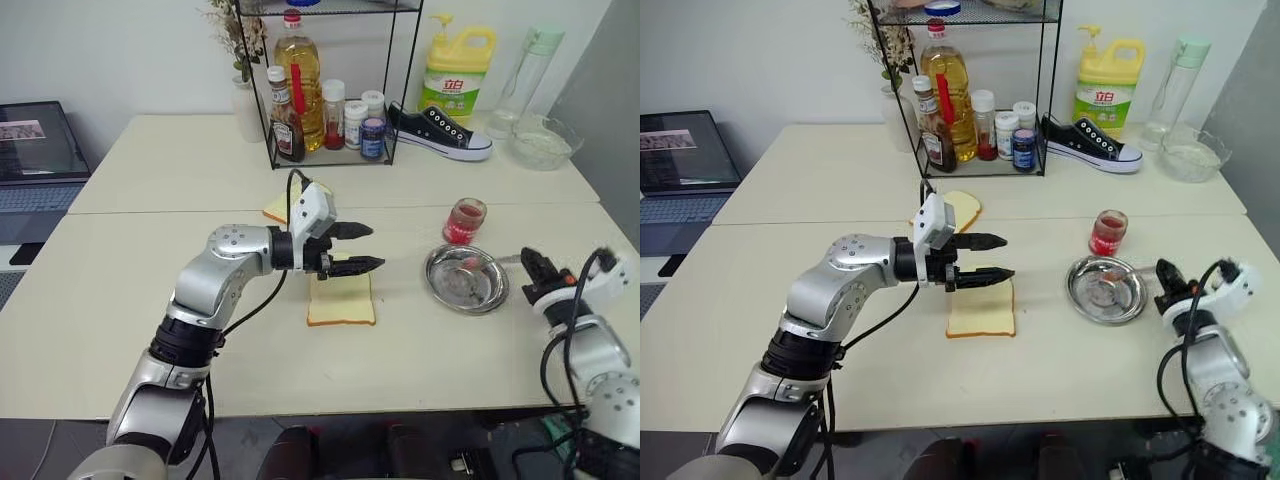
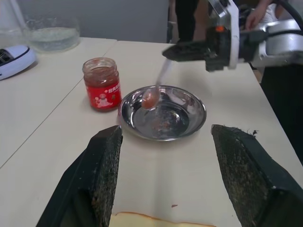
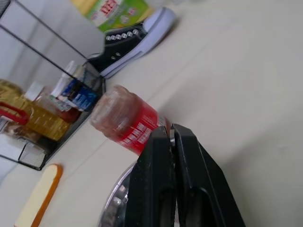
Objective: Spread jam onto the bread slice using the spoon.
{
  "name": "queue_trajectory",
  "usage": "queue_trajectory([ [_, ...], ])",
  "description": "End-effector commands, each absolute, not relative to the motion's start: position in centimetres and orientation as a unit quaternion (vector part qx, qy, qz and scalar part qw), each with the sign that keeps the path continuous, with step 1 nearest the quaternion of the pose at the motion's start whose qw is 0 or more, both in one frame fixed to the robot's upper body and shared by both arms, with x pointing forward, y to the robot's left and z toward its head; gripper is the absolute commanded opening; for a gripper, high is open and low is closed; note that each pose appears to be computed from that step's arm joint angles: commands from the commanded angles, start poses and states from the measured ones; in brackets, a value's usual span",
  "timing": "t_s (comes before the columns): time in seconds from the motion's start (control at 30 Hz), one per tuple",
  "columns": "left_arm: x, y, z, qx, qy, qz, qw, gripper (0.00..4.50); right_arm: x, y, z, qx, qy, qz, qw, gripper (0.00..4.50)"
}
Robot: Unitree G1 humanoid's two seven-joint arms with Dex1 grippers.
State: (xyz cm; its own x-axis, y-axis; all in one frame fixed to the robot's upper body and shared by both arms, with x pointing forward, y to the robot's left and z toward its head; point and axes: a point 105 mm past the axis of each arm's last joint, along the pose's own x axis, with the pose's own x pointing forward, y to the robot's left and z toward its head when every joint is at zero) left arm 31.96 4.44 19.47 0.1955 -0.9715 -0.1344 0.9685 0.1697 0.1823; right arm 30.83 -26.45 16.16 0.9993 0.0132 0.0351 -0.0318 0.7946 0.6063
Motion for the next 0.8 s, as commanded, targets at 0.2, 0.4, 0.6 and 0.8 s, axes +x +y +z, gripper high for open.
queue_trajectory([
  [0.2,33.6,3.2,22.5,0.138,-0.067,-0.632,0.759,3.14,32.5,-27.4,24.0,0.286,-0.084,0.092,0.950,0.05],
  [0.4,33.9,1.8,22.3,0.156,-0.081,-0.632,0.755,3.14,35.2,-28.3,24.3,0.246,-0.077,0.076,0.963,0.05],
  [0.6,34.2,1.5,22.3,0.161,-0.085,-0.629,0.756,3.14,36.7,-27.6,23.9,0.212,-0.059,0.089,0.971,0.05],
  [0.8,34.2,1.7,22.3,0.164,-0.085,-0.627,0.757,3.14,37.8,-27.0,23.8,0.167,-0.042,0.103,0.980,0.05],
])
